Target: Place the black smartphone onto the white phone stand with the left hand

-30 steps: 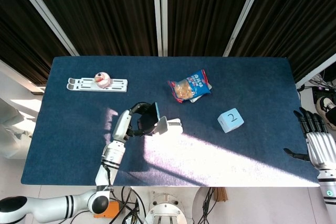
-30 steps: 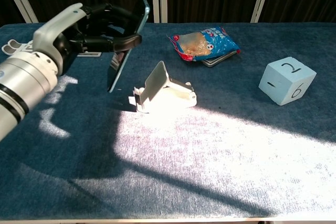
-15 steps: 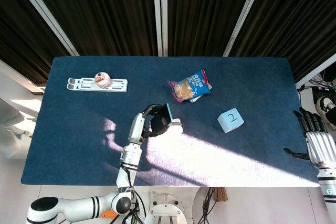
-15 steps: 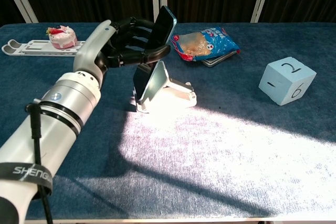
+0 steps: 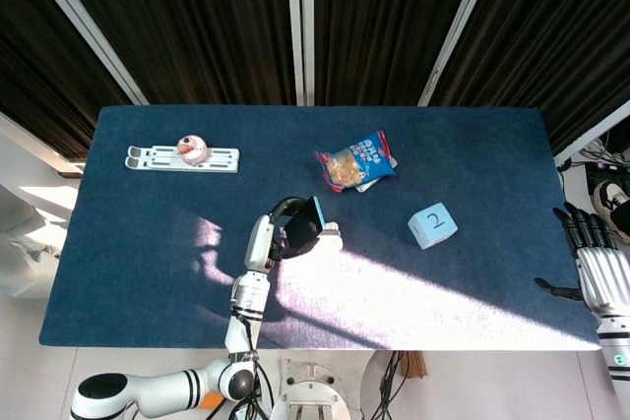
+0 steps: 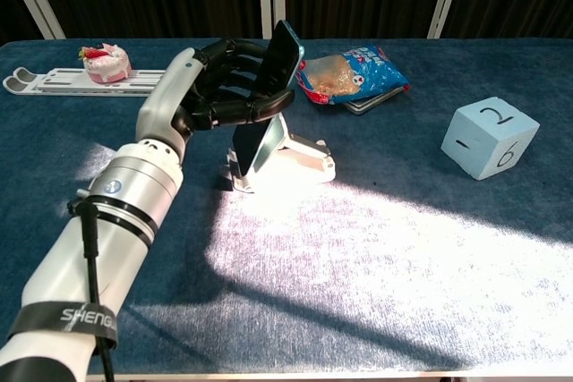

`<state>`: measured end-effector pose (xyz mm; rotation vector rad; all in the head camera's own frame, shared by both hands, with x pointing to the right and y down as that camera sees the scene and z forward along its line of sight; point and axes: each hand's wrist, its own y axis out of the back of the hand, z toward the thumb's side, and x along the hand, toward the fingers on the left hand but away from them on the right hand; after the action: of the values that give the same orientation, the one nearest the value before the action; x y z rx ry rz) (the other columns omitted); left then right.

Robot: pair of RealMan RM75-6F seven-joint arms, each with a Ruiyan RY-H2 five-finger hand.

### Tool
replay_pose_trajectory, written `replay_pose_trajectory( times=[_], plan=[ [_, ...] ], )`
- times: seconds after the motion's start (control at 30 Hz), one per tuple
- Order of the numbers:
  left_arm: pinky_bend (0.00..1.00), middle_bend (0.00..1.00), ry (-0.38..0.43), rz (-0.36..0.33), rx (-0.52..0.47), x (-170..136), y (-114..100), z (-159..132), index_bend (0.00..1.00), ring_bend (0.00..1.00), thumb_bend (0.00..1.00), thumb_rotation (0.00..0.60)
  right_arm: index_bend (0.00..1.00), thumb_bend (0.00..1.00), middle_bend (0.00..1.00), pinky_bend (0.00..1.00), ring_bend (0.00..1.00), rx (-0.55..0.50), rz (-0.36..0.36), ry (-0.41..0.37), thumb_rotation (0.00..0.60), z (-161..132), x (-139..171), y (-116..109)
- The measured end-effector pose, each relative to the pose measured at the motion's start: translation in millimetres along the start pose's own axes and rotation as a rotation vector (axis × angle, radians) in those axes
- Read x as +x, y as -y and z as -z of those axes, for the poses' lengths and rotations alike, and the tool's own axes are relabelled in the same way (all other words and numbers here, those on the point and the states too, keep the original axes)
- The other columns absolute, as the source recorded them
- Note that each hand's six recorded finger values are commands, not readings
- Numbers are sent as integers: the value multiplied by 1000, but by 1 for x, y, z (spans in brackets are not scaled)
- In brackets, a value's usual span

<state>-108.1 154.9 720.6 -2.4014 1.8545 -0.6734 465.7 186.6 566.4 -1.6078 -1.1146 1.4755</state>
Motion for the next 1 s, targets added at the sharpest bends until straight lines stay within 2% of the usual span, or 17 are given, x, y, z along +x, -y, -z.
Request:
replay_pose_trajectory(
  times=[0.33,0.57,0.8,0.9,1.0],
  plan=[
    [328,477,-7,6,0,-1,4,10,481,305,211,600,0,109,0,43,0,0,0,0,600,-1,0,0],
    [286,459,-5,14,10,-1,6,12,448,284,183,600,0,109,0,43,0,-2,0,3,600,0,0,0],
    [161,202,4,36,31,-3,9,12,154,72,113,600,0,109,0,44,0,-6,1,4,600,1,0,1],
    [118,122,9,39,35,-3,10,11,86,11,105,600,0,109,0,43,0,-7,0,3,600,1,0,1],
    [84,58,16,42,44,-3,10,9,34,0,99,600,0,109,0,43,0,-9,2,2,600,1,-1,1]
  ],
)
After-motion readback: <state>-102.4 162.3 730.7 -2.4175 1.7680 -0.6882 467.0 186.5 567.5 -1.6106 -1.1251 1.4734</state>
